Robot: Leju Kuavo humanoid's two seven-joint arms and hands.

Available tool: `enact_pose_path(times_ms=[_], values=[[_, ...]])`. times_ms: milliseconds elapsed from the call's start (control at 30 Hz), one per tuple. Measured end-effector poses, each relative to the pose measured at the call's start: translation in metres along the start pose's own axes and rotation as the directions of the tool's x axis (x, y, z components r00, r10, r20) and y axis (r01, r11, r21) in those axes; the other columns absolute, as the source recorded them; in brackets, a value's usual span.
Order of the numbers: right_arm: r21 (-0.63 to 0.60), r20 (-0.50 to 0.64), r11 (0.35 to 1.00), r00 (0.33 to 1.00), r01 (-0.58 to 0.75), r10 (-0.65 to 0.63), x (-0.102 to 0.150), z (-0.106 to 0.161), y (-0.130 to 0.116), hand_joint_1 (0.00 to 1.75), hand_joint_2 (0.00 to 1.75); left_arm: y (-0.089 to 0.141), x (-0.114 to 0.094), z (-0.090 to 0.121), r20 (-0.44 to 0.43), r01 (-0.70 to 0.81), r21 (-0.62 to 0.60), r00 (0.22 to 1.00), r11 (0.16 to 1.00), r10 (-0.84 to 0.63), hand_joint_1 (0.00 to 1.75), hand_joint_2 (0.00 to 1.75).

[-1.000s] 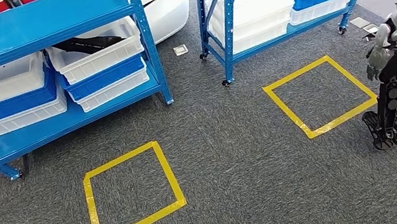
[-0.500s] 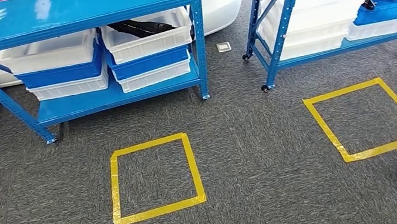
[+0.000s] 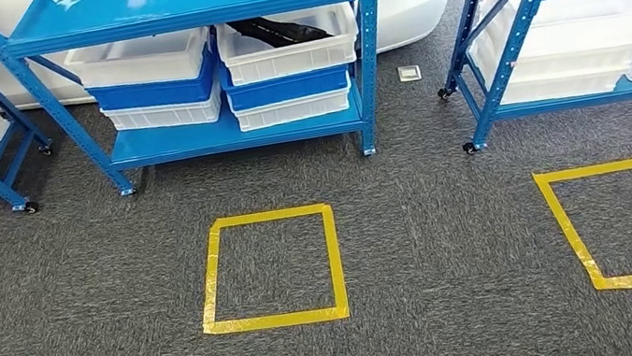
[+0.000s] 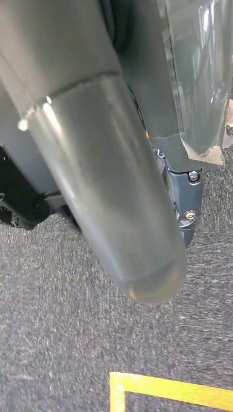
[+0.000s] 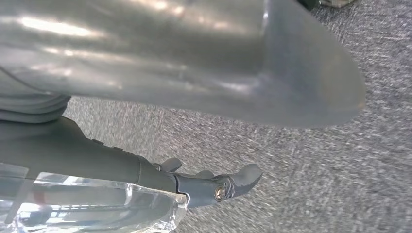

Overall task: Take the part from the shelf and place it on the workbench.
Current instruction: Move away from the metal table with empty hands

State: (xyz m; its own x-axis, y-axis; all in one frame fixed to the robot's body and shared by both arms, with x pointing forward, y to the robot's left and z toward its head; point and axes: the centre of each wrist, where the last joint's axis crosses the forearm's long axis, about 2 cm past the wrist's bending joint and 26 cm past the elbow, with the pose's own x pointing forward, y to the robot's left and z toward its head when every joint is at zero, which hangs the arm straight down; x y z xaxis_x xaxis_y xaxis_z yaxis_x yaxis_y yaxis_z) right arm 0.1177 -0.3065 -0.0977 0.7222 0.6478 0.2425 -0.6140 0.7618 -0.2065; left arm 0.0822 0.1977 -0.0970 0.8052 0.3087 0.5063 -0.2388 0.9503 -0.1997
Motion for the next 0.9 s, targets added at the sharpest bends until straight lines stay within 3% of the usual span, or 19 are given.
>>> enact_pose_path(times_ms=[900], values=[[-0.002, 0.014, 1.0, 0.999, 0.03, -0.03, -0.0036, 0.0003, -0.0007, 0.0, 0.0, -0.0002, 0.0002, 0.0, 0.001, 0.014, -0.004, 1.0, 1.0, -0.014, 0.0, 0.0]])
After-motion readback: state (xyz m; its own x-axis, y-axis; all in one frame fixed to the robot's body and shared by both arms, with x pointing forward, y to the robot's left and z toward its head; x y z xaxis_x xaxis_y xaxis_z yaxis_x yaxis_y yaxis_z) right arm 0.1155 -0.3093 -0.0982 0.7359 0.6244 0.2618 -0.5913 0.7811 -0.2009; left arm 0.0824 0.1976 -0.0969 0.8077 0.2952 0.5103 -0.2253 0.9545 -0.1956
